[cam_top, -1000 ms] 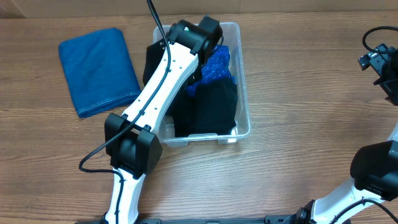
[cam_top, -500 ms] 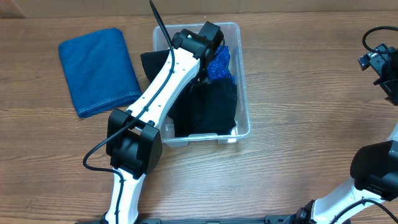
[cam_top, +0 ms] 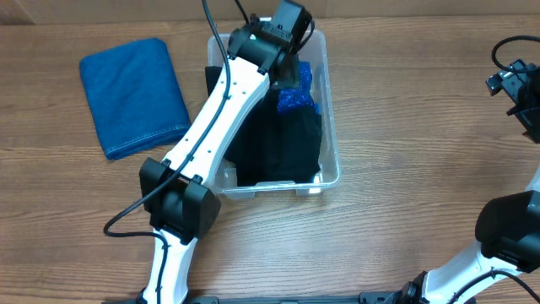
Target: Pack container
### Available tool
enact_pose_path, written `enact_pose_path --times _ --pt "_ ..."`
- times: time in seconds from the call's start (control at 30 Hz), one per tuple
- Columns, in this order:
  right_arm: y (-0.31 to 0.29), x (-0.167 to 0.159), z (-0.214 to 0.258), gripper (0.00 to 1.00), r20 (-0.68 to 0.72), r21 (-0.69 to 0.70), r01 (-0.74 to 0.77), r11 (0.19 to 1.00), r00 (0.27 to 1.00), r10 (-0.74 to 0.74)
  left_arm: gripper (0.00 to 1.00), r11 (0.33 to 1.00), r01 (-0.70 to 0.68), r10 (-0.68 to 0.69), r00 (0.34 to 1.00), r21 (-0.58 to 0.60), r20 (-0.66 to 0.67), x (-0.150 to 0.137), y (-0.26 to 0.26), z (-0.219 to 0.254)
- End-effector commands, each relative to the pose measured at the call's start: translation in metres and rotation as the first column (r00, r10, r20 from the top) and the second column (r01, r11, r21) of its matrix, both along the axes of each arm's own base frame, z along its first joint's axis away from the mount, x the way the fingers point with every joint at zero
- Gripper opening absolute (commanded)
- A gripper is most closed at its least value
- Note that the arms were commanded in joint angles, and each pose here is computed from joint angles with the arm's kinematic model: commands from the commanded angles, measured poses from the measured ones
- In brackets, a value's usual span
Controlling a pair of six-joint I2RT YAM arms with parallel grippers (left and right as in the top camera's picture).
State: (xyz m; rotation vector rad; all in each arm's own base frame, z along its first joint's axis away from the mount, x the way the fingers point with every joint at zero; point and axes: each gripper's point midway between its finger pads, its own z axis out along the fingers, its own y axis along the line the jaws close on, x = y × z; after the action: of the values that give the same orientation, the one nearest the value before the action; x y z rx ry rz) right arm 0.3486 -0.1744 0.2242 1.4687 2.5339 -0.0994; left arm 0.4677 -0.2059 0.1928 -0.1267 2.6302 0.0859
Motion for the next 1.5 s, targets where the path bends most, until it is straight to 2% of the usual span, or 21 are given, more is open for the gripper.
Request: enact_pose_path --times 0.0,0.07,0.17,0.2,0.37,0.73,1.03,1.13,1.37,1.47 --pt "-0.001 -0.001 0.003 1.00 0.008 -0.006 0.007 1.000 1.000 -0.007 0.90 1.000 -0.002 0.003 0.999 -0.001 0.044 -0.002 0.004 0.023" --pt "-0.001 -0.001 0.003 1.00 0.008 -0.006 0.007 1.000 1.000 -0.007 0.78 1.000 -0.023 0.023 1.000 0.004 0.017 -0.007 0.007 0.016" --pt "-0.001 -0.001 0.003 1.00 0.008 -0.006 0.007 1.000 1.000 -0.007 0.43 0.996 -0.083 0.084 0.995 0.021 -0.052 -0.021 0.016 -0.001" --pt "-0.001 -0.001 0.003 1.00 0.008 -0.006 0.007 1.000 1.000 -0.007 0.36 0.995 -0.092 0.094 0.993 0.033 -0.073 -0.024 0.019 -0.008" --pt "-0.001 -0.001 0.003 1.00 0.008 -0.006 0.007 1.000 1.000 -0.007 0.13 0.993 -0.101 0.110 0.982 0.063 -0.153 -0.033 0.031 -0.037" --pt "-0.001 -0.001 0.003 1.00 0.008 -0.006 0.007 1.000 1.000 -0.007 0.12 0.988 -0.043 0.008 0.972 -0.147 -0.236 -0.038 -0.015 -0.083" --pt "-0.001 -0.001 0.003 1.00 0.008 -0.006 0.007 1.000 1.000 -0.007 0.13 0.986 0.010 -0.043 0.979 -0.164 -0.201 -0.041 -0.040 -0.088" --pt "-0.001 -0.001 0.003 1.00 0.008 -0.006 0.007 1.000 1.000 -0.007 0.15 0.991 0.020 -0.044 0.982 -0.132 -0.186 -0.040 -0.037 -0.089" --pt "-0.001 -0.001 0.003 1.00 0.008 -0.006 0.007 1.000 1.000 -0.007 0.15 0.992 0.049 -0.061 0.992 -0.118 -0.106 -0.031 -0.035 -0.038" --pt "-0.001 -0.001 0.003 1.00 0.008 -0.006 0.007 1.000 1.000 -0.007 0.14 0.991 0.056 -0.068 0.993 -0.125 -0.100 -0.031 -0.037 -0.034"
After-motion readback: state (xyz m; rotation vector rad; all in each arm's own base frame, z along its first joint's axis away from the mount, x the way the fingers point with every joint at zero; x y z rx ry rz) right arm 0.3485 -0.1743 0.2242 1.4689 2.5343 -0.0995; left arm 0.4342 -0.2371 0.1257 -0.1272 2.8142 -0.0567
